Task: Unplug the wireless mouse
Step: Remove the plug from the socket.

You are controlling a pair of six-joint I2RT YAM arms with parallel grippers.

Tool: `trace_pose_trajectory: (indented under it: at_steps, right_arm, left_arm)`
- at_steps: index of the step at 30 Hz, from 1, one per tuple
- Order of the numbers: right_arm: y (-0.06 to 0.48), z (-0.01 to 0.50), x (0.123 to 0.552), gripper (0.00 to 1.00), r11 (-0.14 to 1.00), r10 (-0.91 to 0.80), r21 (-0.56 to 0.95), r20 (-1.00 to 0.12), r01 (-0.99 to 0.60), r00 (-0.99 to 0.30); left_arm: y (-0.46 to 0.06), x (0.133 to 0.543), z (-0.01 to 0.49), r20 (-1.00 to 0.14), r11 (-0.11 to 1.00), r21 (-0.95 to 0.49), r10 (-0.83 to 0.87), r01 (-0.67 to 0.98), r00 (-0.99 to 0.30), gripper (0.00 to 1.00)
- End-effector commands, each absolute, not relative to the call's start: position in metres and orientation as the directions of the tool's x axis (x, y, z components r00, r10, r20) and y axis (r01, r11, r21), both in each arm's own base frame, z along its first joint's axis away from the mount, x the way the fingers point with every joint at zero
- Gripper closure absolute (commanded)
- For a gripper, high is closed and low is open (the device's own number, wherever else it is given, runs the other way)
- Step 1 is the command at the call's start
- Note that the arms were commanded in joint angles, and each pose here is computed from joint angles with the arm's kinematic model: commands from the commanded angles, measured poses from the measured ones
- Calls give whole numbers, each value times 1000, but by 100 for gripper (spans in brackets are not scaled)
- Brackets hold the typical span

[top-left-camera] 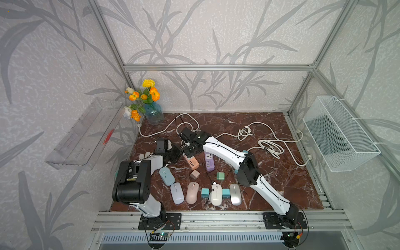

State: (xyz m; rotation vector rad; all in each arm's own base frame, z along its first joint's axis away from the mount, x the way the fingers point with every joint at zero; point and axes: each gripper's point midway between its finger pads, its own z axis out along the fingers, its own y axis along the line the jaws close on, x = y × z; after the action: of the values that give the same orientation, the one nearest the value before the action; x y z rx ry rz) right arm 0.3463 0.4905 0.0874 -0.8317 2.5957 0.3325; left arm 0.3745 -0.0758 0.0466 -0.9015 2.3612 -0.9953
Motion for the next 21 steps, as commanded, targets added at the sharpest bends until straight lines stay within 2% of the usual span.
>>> trace_pose_trajectory:
  at_steps: [1, 7, 13, 18, 21]
  right_arm:
    - [507, 123, 330, 92, 737, -519, 155, -493, -658, -698]
    - [513, 139, 328, 96, 719, -523, 115, -560, -686, -642]
    - [497, 146, 342, 100, 794, -470, 53, -581, -606, -665]
    - [491, 147, 340, 100, 836, -378, 162, -524, -525, -764]
    - [498, 153, 336, 100, 807, -406, 164, -545, -568, -734]
  left_arm:
    - [-77, 325, -12, 16, 590, -587, -677, -554, -736, 100]
    - [-77, 310, -30, 43, 620, -529, -663, -580, -748, 100]
    - [-75, 302, -40, 57, 630, -499, -661, -595, -748, 100]
    - [-75, 301, -44, 62, 632, -493, -660, -598, -749, 100]
    - [-75, 301, -44, 61, 633, -492, -660, -597, -749, 100]
